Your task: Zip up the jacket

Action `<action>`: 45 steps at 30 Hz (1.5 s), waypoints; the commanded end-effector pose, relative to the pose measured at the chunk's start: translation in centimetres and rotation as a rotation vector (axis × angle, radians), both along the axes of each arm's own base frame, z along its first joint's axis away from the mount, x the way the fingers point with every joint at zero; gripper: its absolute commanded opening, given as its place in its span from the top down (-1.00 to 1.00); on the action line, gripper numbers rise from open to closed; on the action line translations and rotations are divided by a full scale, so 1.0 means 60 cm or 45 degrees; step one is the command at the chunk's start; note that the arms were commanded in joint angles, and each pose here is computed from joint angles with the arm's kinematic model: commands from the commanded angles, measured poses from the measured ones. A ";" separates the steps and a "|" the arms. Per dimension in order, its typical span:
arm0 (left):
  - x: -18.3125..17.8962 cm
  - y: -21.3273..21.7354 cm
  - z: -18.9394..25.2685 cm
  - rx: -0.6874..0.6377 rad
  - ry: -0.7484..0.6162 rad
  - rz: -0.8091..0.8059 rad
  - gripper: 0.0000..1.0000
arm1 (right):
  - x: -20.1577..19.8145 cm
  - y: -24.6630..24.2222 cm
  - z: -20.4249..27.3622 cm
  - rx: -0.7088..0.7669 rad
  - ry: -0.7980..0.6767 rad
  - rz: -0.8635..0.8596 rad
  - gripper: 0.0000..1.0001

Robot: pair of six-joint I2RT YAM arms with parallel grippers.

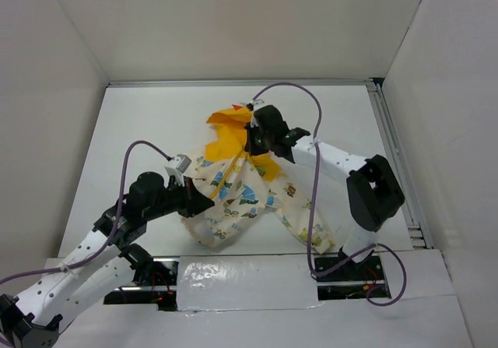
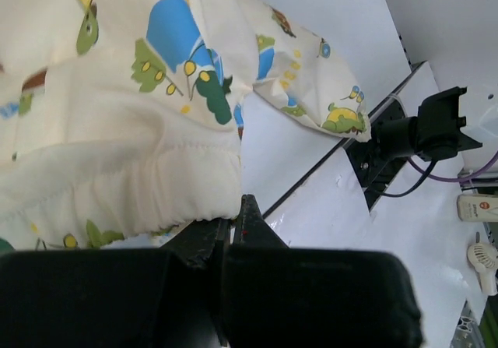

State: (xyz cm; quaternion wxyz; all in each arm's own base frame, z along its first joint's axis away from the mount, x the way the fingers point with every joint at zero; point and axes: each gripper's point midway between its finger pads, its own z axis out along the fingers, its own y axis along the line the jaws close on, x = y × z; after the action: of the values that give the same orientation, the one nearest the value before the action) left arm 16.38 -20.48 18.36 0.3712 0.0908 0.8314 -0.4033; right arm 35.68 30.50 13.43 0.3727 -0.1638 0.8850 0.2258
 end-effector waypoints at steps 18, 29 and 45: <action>0.002 0.026 -0.082 0.100 0.414 0.292 -0.19 | 0.253 -0.268 0.162 -0.005 -0.241 -0.575 -0.98; 0.009 0.087 0.016 0.149 0.618 0.726 -0.99 | 0.120 -0.339 0.274 0.315 -0.328 -0.709 -0.99; 0.121 0.115 0.135 0.173 0.211 0.791 -0.98 | -0.129 -0.531 0.333 0.298 -0.648 -1.272 -0.99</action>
State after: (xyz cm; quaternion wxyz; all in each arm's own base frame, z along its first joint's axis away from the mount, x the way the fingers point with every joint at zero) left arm 21.80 -13.37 25.42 0.3769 -0.2029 0.8766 -0.2201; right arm 28.95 0.19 34.27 0.6511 0.2392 0.7130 0.1018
